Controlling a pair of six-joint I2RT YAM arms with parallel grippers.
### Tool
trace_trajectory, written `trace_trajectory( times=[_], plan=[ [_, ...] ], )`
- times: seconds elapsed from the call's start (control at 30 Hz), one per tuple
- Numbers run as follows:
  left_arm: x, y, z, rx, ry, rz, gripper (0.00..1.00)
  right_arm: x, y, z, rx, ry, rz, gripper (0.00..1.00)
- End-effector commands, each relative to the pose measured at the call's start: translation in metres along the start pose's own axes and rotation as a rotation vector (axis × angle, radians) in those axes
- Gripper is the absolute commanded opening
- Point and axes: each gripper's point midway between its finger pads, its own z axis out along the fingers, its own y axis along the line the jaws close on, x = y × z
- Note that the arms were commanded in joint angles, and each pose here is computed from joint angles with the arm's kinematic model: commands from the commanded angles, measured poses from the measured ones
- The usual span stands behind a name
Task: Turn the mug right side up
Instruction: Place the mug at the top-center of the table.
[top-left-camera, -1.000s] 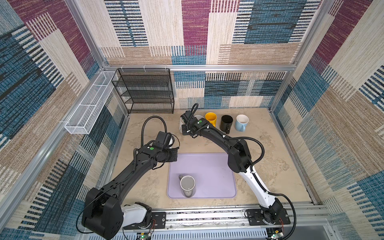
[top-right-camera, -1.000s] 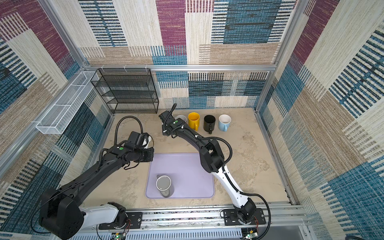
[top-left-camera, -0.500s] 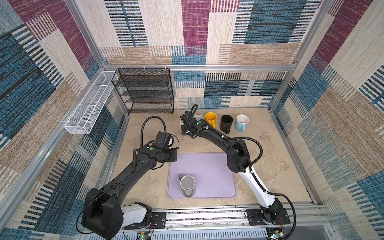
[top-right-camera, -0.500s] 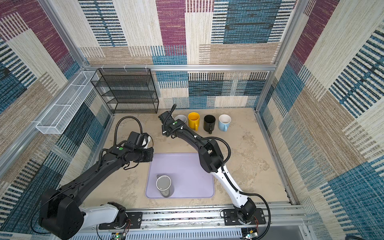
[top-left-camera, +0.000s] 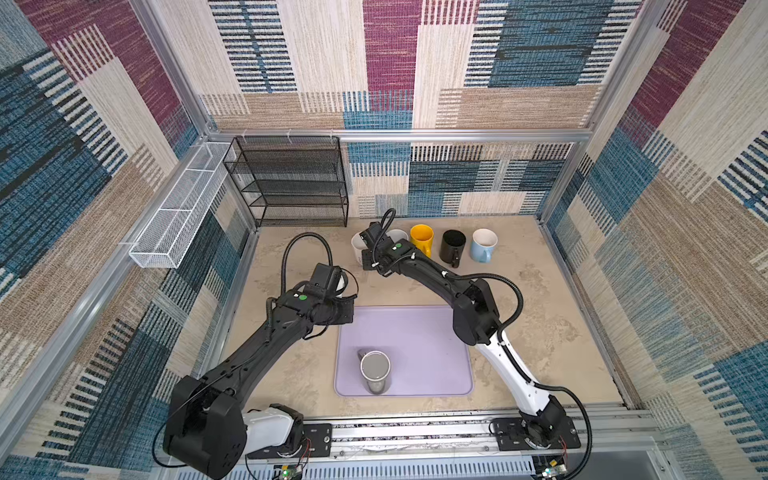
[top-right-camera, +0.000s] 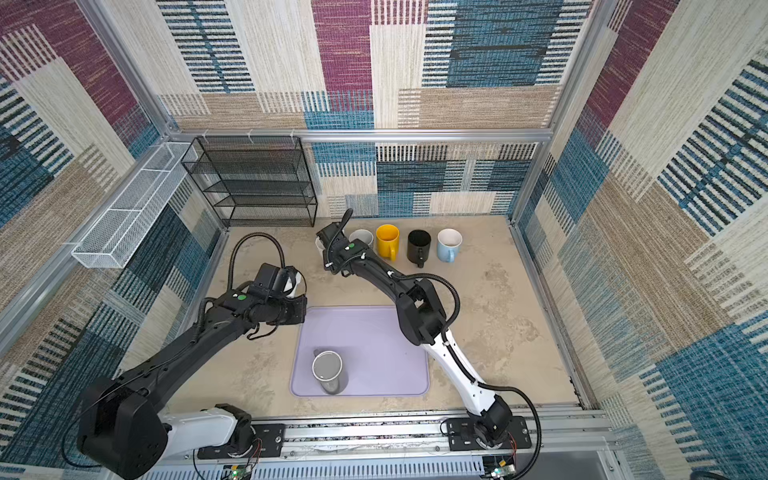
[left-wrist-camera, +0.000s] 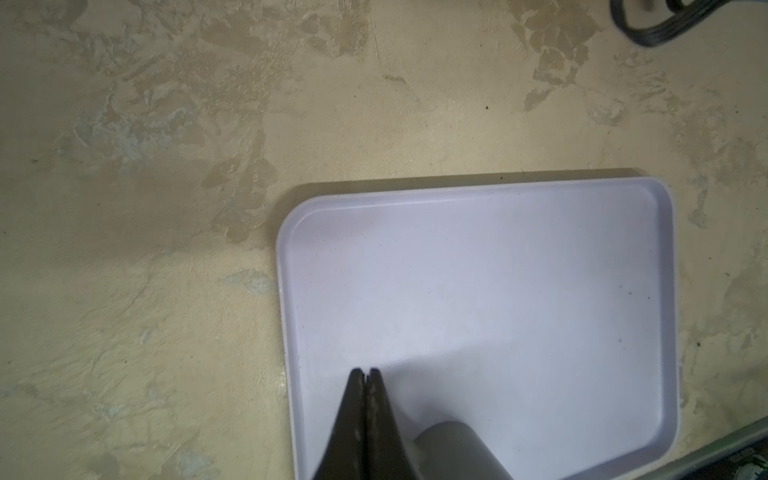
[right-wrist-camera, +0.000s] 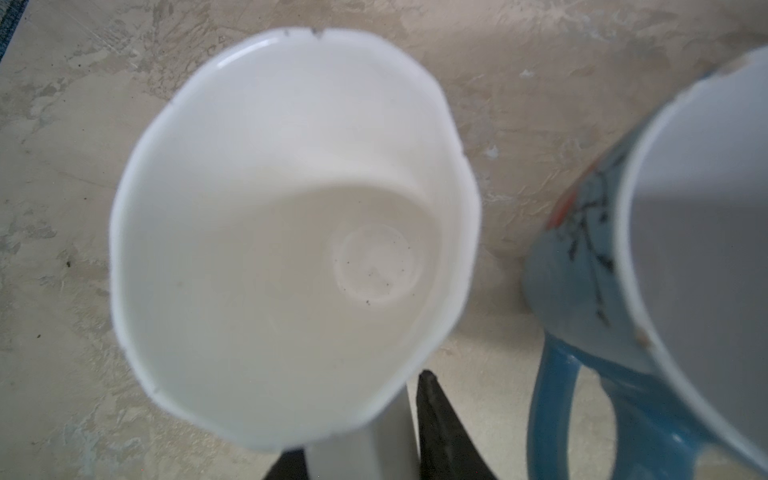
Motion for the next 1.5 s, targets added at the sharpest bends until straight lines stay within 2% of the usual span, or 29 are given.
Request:
trace_trajectory(
  times=[0.0, 0.27, 0.43, 0.57, 0.83, 1.03, 1.1, 1.2, 1.47],
  plan=[
    [-0.003, -0.001, 0.000, 0.005, -0.014, 0.007, 0.00, -0.016, 0.010, -0.007, -0.041, -0.049, 0.029, 0.36],
    [-0.002, 0.001, 0.000, -0.001, -0.012, 0.006, 0.00, -0.018, 0.013, -0.017, -0.064, -0.045, 0.029, 0.42],
    [-0.003, 0.001, -0.001, 0.001, -0.017, 0.004, 0.00, -0.018, 0.016, -0.026, -0.081, -0.042, 0.018, 0.39],
    [-0.003, 0.001, -0.003, 0.001, -0.020, 0.000, 0.00, -0.019, 0.015, -0.034, -0.071, -0.044, 0.007, 0.40],
    [-0.008, 0.004, -0.006, -0.012, -0.043, -0.007, 0.00, -0.030, 0.016, -0.063, -0.078, -0.082, -0.019, 0.42],
    [-0.015, 0.007, -0.007, -0.003, -0.080, -0.040, 0.00, -0.033, 0.021, -0.096, -0.078, -0.110, -0.103, 0.44],
    [-0.017, 0.010, -0.006, 0.002, -0.090, -0.060, 0.00, -0.028, 0.022, -0.106, -0.086, -0.098, -0.138, 0.52],
    [-0.019, 0.013, -0.004, 0.006, -0.102, -0.086, 0.00, -0.020, 0.021, -0.118, -0.105, -0.080, -0.184, 0.55],
    [-0.022, 0.033, -0.007, -0.002, -0.157, -0.188, 0.03, 0.023, 0.036, -0.153, -0.237, 0.030, -0.338, 0.54]
  ],
)
